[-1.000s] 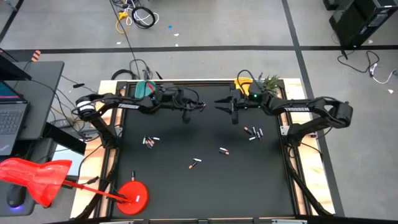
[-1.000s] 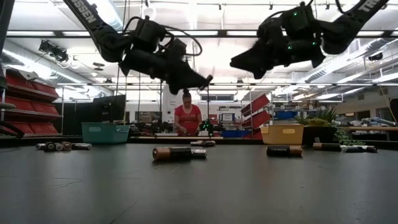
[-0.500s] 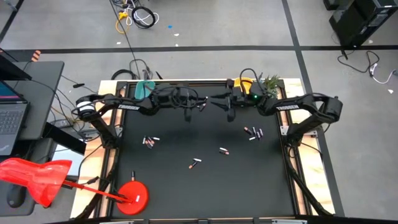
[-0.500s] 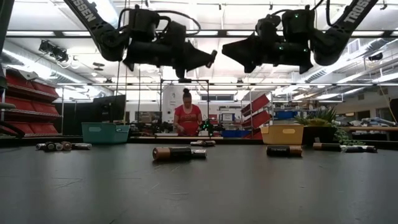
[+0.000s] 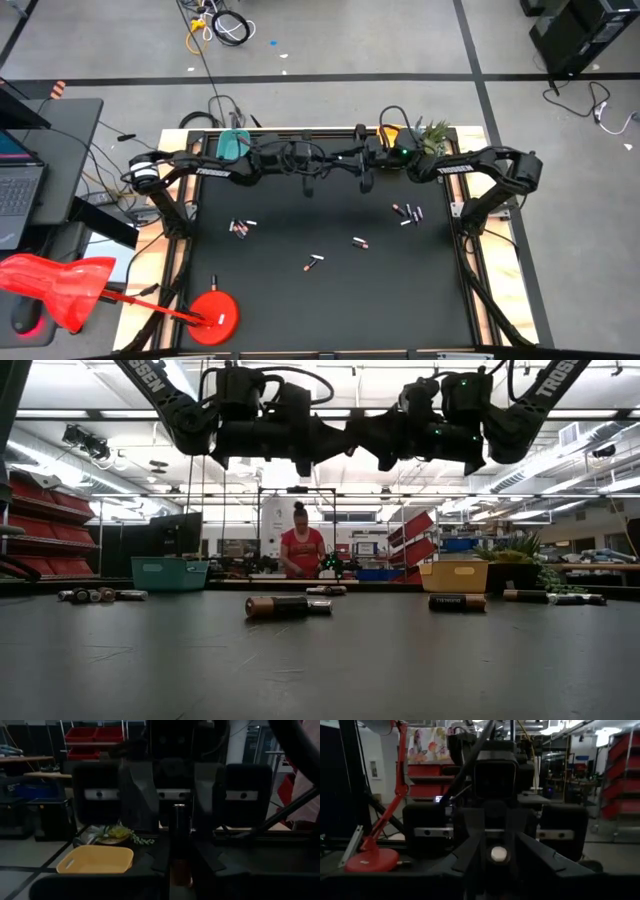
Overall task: Sort batteries
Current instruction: Put the black battery into the yellow bin
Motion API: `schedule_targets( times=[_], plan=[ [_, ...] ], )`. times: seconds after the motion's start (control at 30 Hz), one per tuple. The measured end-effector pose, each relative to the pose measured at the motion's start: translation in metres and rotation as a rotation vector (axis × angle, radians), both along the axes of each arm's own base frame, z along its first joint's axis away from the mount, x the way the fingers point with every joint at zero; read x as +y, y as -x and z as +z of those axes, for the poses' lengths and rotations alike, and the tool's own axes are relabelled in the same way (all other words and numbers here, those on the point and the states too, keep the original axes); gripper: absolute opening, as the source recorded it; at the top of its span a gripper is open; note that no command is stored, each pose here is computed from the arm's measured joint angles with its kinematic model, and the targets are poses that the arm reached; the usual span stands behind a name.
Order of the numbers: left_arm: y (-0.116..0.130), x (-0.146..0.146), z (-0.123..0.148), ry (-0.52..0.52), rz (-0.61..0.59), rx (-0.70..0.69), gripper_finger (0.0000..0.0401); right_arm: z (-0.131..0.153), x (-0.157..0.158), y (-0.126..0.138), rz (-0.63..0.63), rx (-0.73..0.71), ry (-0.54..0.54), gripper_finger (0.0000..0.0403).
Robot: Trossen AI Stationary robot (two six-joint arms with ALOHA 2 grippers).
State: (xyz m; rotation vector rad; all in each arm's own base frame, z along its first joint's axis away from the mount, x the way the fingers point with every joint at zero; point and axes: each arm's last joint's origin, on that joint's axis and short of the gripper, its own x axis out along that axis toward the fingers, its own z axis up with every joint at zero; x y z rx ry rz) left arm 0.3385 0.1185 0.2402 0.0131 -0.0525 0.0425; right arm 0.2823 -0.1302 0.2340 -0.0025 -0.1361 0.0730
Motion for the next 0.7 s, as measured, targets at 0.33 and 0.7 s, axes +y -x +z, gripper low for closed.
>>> schedule_targets(
  times=[0.33, 0.7],
  plan=[
    [0.0, 0.0, -0.001, 0.011, 0.035, 0.009, 0.0059, -0.005, -0.001, 0.0, -0.024, 0.053, -0.004, 0.0053],
    [0.005, 0.008, -0.016, -0.045, 0.308, 0.216, 0.0207, 0.0, -0.021, 0.035, -0.492, 0.327, -0.024, 0.0053]
  ],
)
